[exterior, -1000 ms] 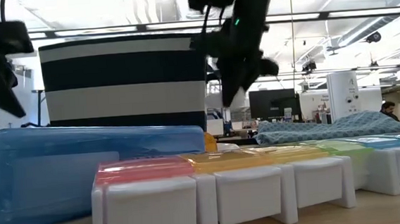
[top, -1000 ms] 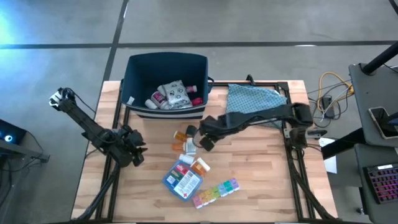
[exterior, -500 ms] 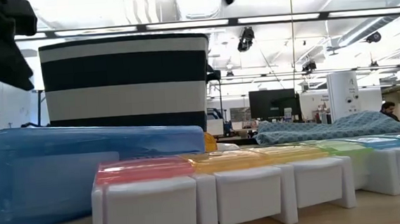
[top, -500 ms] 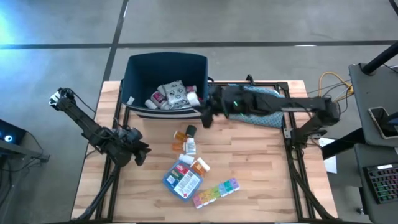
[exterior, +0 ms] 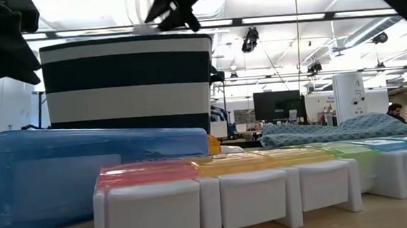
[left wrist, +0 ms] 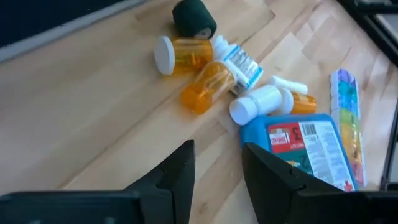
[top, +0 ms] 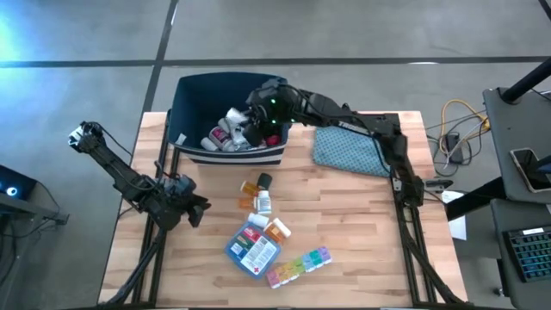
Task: Pick & place medical supplies in basket/bin
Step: Put the white bandage into the blue bin, then put the orange pill bottle into the blue bin
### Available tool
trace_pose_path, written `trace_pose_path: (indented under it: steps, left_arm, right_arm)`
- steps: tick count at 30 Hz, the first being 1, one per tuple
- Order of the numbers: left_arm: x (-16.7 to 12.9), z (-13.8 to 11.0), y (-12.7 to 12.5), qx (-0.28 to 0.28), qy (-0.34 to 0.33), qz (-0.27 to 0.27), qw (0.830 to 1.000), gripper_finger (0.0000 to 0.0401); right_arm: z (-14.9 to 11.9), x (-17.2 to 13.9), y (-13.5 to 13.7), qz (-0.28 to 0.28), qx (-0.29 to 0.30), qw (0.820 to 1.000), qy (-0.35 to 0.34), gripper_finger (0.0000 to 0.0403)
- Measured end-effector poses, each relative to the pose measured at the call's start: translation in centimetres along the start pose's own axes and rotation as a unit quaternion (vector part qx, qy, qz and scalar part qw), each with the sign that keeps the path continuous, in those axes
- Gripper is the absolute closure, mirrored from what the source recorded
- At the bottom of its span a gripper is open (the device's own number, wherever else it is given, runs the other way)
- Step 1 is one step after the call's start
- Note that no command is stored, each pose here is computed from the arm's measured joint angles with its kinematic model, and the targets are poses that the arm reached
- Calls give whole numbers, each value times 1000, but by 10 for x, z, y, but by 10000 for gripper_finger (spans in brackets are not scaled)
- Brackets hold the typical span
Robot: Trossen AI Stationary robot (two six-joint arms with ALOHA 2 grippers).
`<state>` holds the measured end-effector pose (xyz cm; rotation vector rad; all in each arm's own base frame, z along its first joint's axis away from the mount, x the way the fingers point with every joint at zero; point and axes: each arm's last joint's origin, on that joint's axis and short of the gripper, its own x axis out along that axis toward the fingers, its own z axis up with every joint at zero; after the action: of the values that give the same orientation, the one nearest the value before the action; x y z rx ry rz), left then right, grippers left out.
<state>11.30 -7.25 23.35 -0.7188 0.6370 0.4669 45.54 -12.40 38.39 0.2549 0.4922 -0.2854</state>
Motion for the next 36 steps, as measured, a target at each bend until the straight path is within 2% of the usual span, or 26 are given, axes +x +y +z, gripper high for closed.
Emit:
trace_pose_path:
  steps: [3, 5, 9, 12, 15, 21, 26, 31, 36]
  left_arm:
    - [1, 0, 1, 10, -13, 4, 1000, 287]
    - [2, -1, 3, 20, -13, 7, 1000, 287]
    - [7, -5, 6, 40, -16, 10, 999, 287]
    - [15, -9, 2, 123, -26, -3, 992, 287]
    - [27, -13, -6, 226, -32, -14, 973, 287]
    - [64, -16, -8, 288, 0, 17, 957, 287]
    - [87, -2, -16, 333, 2, 59, 941, 278]
    - [96, 12, -25, 341, 1, 79, 937, 230]
    - [92, 21, -39, 400, 5, 48, 915, 179]
  right_arm:
    - [4, -5, 0, 1, -13, 1000, -1, 161]
    - [-3, -8, -3, -25, -25, 999, 21, 131]
    - [-12, -30, 3, -57, -100, 991, 66, 94]
    - [-22, -48, 16, -56, -152, 982, 96, 83]
    - [-37, -60, 24, -62, -172, 974, 132, 81]
    - [-76, -92, 25, -86, -140, 967, 195, 87]
    - [-112, -103, 20, -119, -92, 961, 232, 84]
    - [-131, -116, 20, -125, -54, 964, 229, 78]
    - [-140, -121, 18, -130, -38, 965, 225, 82]
